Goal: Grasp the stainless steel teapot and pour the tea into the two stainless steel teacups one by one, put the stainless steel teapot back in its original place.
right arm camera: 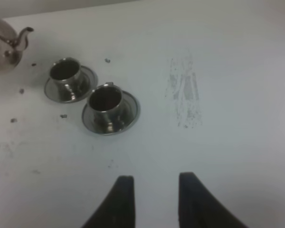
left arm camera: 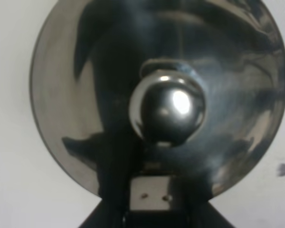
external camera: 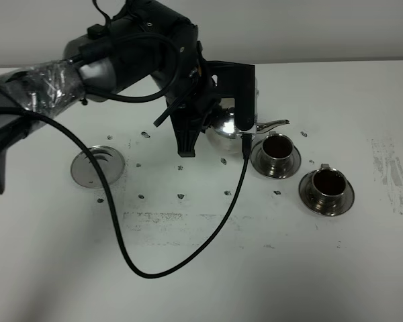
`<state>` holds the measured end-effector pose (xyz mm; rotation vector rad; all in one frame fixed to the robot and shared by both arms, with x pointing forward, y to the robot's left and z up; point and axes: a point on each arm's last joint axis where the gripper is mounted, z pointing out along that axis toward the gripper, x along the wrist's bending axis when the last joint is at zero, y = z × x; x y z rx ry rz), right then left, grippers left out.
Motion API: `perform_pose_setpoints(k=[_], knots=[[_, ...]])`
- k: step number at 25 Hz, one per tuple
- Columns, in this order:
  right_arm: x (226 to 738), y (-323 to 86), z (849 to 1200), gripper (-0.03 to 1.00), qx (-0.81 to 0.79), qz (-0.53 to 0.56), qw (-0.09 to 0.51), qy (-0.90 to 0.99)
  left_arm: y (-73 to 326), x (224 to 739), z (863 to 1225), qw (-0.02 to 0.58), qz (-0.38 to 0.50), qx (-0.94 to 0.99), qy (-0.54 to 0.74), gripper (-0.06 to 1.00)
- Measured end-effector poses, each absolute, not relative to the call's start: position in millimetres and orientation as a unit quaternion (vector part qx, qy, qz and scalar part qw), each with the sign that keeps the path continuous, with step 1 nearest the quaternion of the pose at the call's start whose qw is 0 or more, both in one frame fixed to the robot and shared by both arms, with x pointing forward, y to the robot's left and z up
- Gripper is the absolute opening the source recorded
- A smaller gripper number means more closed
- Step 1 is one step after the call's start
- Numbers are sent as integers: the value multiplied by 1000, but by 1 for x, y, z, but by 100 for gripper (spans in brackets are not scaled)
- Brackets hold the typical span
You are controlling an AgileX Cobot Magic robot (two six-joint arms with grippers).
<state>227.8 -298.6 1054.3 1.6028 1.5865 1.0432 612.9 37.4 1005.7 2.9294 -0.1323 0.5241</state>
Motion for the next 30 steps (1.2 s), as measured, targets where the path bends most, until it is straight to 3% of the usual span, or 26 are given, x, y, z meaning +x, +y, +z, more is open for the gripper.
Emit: perform_pose_setpoints(k=[8,20,30], knots=[[228,-299,1054,22,611,397,323,604,58,603,978,153,127,978,58,19],[228,-299,1054,22,610,397,323,605,66,605,942,179,116,967,141,19],[228,-299,1054,22,611,397,323,604,64,606,923,168,100,970,147,19]])
